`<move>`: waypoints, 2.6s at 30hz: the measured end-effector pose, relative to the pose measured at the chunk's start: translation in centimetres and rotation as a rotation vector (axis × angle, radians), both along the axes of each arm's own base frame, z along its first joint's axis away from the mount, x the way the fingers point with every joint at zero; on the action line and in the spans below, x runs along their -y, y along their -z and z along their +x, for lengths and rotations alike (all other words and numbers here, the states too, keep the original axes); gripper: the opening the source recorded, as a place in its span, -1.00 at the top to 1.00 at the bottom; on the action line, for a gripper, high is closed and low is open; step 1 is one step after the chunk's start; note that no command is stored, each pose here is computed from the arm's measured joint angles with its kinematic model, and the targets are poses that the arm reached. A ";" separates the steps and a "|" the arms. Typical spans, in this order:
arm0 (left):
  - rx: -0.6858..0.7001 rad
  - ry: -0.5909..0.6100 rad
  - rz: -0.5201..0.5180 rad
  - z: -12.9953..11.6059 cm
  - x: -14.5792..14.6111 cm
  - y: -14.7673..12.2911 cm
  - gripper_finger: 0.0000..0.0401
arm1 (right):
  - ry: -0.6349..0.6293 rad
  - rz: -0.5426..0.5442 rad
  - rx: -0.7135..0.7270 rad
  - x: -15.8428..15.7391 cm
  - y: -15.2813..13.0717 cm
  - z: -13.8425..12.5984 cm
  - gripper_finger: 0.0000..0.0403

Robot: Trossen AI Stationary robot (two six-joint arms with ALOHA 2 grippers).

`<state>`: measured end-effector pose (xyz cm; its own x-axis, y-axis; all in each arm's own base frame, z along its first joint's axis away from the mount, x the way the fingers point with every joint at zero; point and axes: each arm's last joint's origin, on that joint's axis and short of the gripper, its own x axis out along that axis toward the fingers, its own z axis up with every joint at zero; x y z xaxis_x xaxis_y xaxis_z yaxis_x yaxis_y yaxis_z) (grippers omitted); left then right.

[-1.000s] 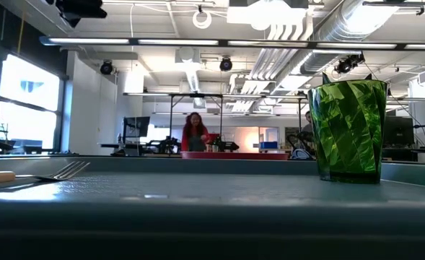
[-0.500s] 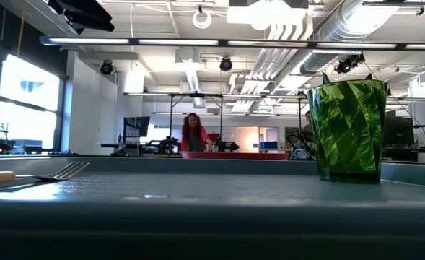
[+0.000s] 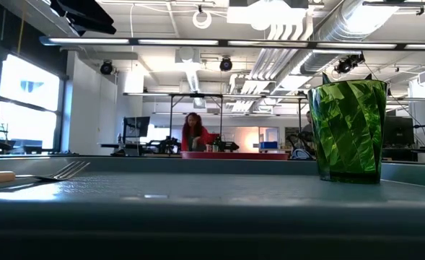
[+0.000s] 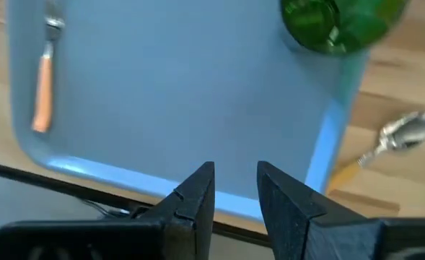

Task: Pick and place plate/cup/fork/spoon on tray
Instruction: Put the yellow spoon on the blue serving tray to the right of the orange fork

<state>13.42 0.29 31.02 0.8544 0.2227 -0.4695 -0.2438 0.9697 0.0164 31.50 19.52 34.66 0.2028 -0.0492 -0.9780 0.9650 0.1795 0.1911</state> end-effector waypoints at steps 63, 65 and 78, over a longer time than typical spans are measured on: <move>0.115 -0.065 -0.056 0.4 -0.1 -0.8 0.30 | -0.351 0.036 -0.166 0.0 3.5 -12.0 0.86; 0.117 -0.068 -0.061 0.4 -0.1 -0.8 0.30 | -0.410 0.044 -0.143 -0.2 3.4 -11.8 0.86; 0.173 -0.167 -0.264 0.4 -0.1 -0.8 0.30 | -1.046 -0.087 -0.146 -0.3 3.6 -12.1 0.56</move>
<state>13.84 0.38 31.87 0.8881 0.2568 -0.3812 -0.3770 0.8814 -0.2844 19.41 19.80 31.10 0.0653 0.0113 -0.9978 0.3347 0.9418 0.0326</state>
